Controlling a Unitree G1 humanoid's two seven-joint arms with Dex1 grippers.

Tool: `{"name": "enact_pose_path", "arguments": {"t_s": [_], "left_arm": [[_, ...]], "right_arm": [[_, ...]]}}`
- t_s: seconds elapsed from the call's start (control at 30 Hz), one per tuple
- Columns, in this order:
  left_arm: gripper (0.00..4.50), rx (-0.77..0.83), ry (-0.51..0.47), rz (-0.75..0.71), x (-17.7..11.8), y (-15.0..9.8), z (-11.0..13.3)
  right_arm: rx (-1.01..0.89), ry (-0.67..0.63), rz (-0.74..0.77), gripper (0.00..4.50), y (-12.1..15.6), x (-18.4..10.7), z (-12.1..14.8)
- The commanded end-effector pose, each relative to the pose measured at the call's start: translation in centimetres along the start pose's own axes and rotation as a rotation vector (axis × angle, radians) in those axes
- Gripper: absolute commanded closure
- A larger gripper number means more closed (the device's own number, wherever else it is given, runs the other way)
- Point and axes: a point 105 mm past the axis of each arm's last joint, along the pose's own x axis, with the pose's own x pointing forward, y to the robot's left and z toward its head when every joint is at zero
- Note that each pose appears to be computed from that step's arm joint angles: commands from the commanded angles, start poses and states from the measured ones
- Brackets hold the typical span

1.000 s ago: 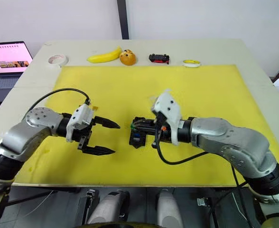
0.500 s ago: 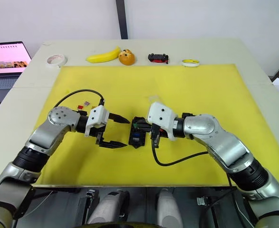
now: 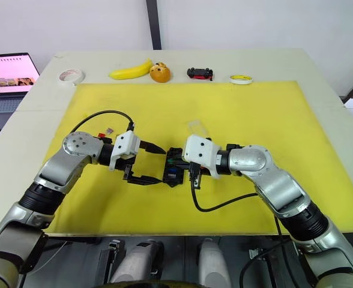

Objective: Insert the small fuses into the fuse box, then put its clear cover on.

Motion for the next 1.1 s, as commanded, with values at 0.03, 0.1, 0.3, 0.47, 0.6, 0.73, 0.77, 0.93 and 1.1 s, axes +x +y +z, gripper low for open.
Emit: {"name": "enact_pose_path", "arguments": {"t_s": [0.03, 0.1, 0.3, 0.47, 0.6, 0.73, 0.77, 0.93, 1.1], "left_arm": [[0.03, 0.043, -0.012, 0.016, -0.3, 0.2, 1.0], [0.03, 0.044, -0.010, 0.017, -0.3, 0.2, 1.0], [0.03, 0.042, -0.009, 0.020, -0.4, 0.2, 0.9], [0.03, 0.046, -0.005, 0.026, -0.2, 0.3, 0.9], [0.03, 0.051, -0.001, 0.012, -0.3, 0.0, 0.9], [0.03, 0.051, -0.001, 0.012, -0.3, 0.0, 0.8], [0.03, 0.050, -0.002, 0.012, -0.3, 0.0, 0.8], [0.03, 0.048, -0.007, 0.015, -0.2, 0.0, 0.9], [0.03, 0.048, -0.011, 0.017, -0.1, -0.1, 0.9]], "right_arm": [[-0.049, -0.023, -0.003, 4.50, -0.2, 0.0, 0.8], [-0.063, -0.018, -0.006, 4.50, -0.4, 0.0, 0.6], [-0.081, -0.014, -0.003, 4.50, -0.4, 0.1, 0.4], [-0.096, -0.008, -0.001, 4.50, -0.6, 0.3, 0.2], [-0.107, 0.004, 0.002, 4.50, -0.6, 0.1, -0.1], [-0.110, 0.004, 0.011, 4.50, -0.5, 0.1, -0.1], [-0.111, 0.005, 0.014, 4.50, -0.4, 0.1, -0.1], [-0.108, 0.007, 0.017, 4.50, -0.3, 0.2, -0.3], [-0.111, 0.016, 0.005, 4.50, -0.4, 0.2, -0.6]]}}
